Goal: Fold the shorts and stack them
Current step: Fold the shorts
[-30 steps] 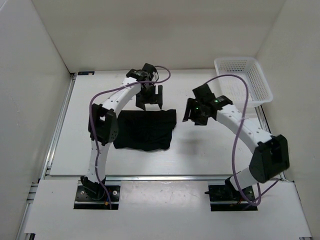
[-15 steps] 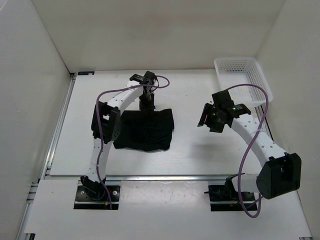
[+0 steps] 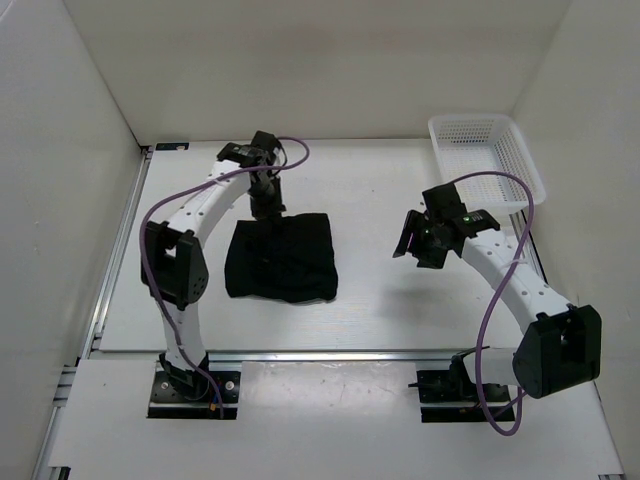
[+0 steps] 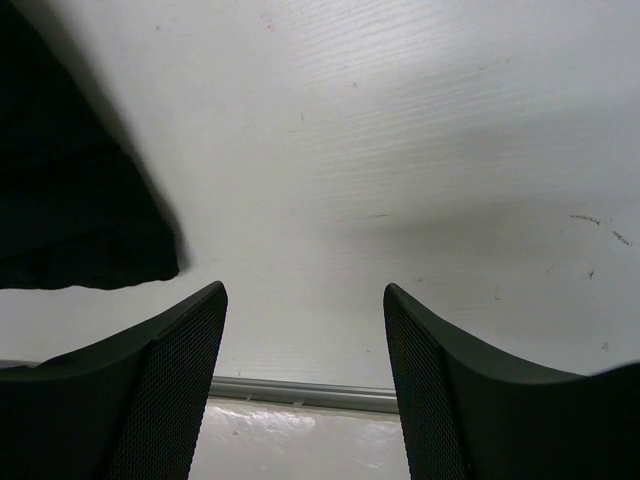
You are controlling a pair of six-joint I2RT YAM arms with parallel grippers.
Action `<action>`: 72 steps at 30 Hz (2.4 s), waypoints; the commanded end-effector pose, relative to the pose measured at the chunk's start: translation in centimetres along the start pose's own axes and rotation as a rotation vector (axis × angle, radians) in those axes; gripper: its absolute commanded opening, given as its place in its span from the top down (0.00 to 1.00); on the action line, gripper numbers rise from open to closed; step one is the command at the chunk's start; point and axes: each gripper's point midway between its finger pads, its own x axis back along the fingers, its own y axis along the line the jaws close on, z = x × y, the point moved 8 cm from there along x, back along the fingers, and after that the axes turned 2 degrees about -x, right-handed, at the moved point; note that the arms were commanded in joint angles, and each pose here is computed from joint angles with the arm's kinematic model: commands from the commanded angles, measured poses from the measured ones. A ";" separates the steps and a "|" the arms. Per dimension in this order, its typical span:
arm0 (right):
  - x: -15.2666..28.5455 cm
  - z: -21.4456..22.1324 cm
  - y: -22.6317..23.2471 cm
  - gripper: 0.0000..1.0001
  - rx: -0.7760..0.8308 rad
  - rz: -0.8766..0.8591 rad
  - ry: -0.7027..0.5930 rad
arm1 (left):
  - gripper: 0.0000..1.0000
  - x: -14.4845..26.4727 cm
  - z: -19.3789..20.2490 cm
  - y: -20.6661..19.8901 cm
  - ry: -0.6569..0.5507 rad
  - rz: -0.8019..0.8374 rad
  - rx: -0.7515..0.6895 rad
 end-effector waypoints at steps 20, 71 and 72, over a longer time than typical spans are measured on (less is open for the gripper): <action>0.7 1.3 -0.8 0.30 0.017 -0.030 0.004 | 0.01 0.5 1.5 13.8 -0.043 -0.147 0.285; -0.1 1.5 -0.7 0.24 0.043 -0.051 0.044 | 0.80 -0.4 -4.6 21.7 -0.041 -0.550 0.317; -0.1 1.7 -0.8 0.24 0.043 -0.051 0.044 | 0.51 -1.0 -4.6 22.9 -0.028 -0.591 0.373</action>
